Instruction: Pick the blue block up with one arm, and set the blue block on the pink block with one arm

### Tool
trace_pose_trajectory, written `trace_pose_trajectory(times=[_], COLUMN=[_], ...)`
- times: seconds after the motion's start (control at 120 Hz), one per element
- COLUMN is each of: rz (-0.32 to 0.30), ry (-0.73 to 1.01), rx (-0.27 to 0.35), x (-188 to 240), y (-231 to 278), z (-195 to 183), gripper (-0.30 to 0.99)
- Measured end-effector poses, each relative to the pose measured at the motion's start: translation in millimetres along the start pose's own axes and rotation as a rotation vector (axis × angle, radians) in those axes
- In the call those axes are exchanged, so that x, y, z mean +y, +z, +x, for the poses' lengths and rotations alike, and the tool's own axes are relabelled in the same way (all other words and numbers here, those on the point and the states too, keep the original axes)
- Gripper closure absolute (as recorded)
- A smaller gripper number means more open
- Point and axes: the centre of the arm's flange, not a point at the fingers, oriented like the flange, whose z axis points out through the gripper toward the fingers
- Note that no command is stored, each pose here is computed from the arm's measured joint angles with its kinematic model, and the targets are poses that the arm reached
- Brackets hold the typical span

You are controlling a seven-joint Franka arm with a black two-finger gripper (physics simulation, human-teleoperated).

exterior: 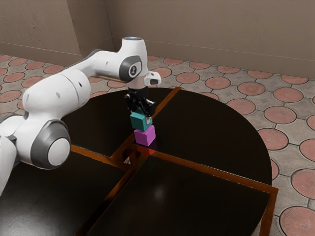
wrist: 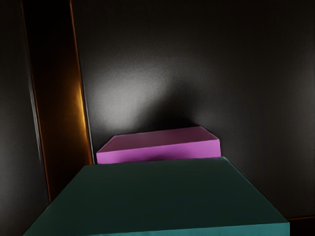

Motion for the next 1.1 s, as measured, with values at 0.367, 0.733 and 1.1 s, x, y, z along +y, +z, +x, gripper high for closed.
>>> trace_pose_trajectory(times=[0.367,0.733,1.1], rz=[-0.005,0.005,-0.011], ry=[0.006,0.002,0.010], rx=[0.015,0.135,0.164], x=[2.1,2.6,9.5], y=[-5.7,-118.6,-157.7], z=[1.3,-23.1,-39.4], gripper=[0.22,0.04,0.01])
